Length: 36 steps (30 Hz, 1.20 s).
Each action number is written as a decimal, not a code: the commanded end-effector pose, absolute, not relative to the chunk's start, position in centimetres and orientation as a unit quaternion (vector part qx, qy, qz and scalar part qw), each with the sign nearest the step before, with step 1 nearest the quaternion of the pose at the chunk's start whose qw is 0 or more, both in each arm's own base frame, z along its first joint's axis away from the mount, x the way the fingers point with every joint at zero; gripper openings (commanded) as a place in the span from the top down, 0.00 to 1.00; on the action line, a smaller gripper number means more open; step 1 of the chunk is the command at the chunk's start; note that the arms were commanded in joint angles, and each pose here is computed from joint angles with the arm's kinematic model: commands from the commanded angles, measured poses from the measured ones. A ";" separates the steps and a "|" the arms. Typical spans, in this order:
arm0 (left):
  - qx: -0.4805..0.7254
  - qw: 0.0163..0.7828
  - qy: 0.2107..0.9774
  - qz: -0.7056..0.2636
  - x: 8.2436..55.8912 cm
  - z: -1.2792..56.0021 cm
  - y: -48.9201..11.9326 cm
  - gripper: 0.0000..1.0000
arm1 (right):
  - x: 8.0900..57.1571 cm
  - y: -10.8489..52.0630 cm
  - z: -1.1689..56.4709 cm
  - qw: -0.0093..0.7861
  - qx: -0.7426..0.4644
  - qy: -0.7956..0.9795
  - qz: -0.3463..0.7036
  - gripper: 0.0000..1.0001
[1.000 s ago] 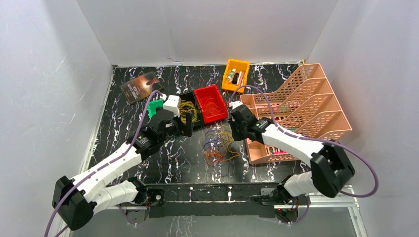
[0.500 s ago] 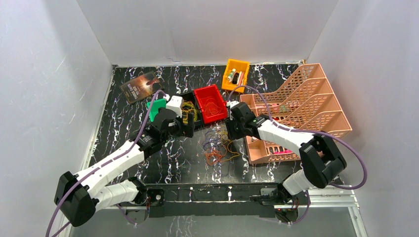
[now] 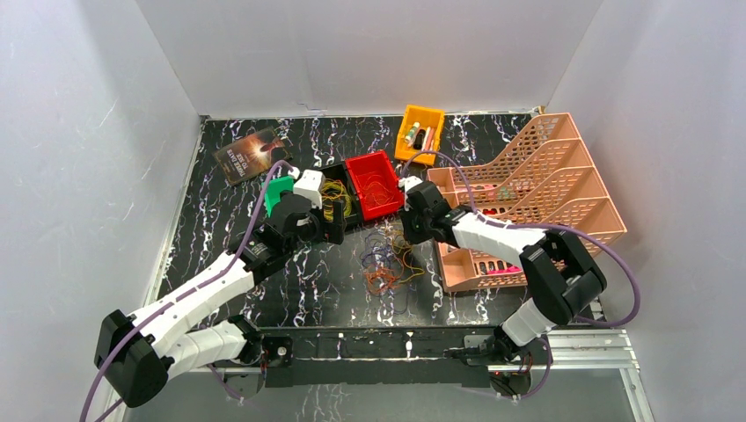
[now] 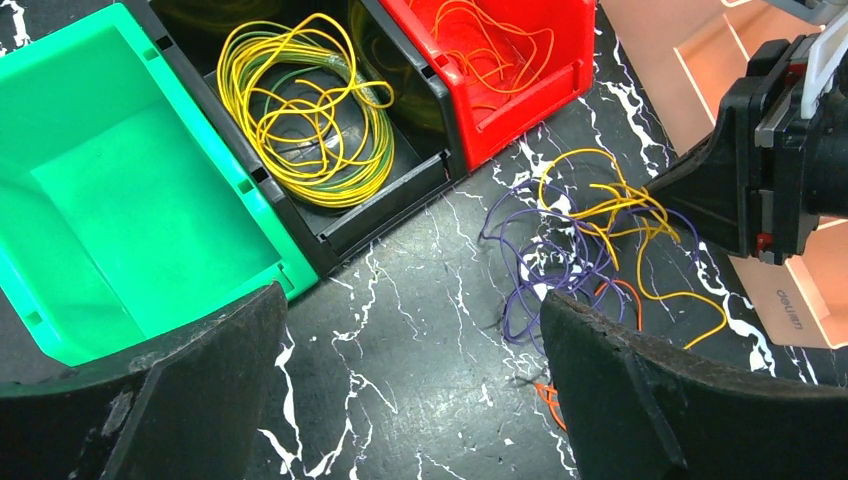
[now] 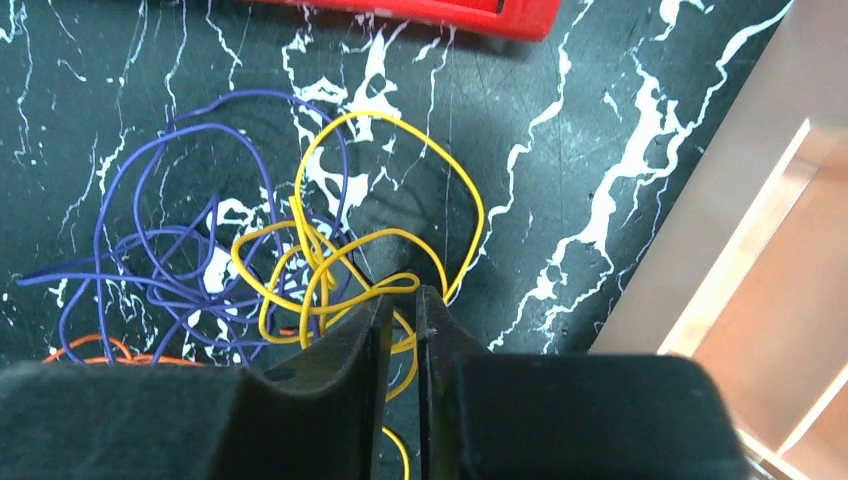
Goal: Untangle the cables
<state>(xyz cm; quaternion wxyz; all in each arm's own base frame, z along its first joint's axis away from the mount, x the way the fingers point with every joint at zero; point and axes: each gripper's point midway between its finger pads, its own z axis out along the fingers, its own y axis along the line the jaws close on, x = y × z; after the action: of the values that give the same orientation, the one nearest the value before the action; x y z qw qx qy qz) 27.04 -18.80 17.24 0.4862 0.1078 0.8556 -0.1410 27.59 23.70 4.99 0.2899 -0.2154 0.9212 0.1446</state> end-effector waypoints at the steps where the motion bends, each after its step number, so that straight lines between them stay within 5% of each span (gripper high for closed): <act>1: 0.111 0.504 0.844 -0.143 27.3 18.6 -18.8 0.02 | 29.7 24.6 6.7 0.351 -0.220 0.897 0.156 0.82; 9: 0.108 0.511 0.840 -0.148 27.4 18.7 -19.0 0.02 | 29.1 23.4 10.3 0.376 -0.219 0.888 0.152 1.00; 17: 0.117 0.522 0.830 -0.156 27.6 19.4 -19.3 0.02 | 26.5 21.5 13.4 0.375 -0.203 0.891 0.158 1.00; 28: 0.113 0.512 0.837 -0.157 27.4 18.8 -19.4 0.02 | 23.5 21.8 9.1 0.283 -0.237 0.912 0.176 0.58; 36: 0.110 0.507 0.841 -0.153 27.7 18.6 -19.5 0.02 | 23.3 24.0 8.1 0.292 -0.269 0.889 0.227 0.50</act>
<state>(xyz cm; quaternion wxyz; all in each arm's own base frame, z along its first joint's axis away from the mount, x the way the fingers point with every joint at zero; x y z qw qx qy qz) 27.53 -19.29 18.00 0.5013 0.1147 0.8447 -0.1485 22.57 21.90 7.23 0.2628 -0.2448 0.9151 0.1834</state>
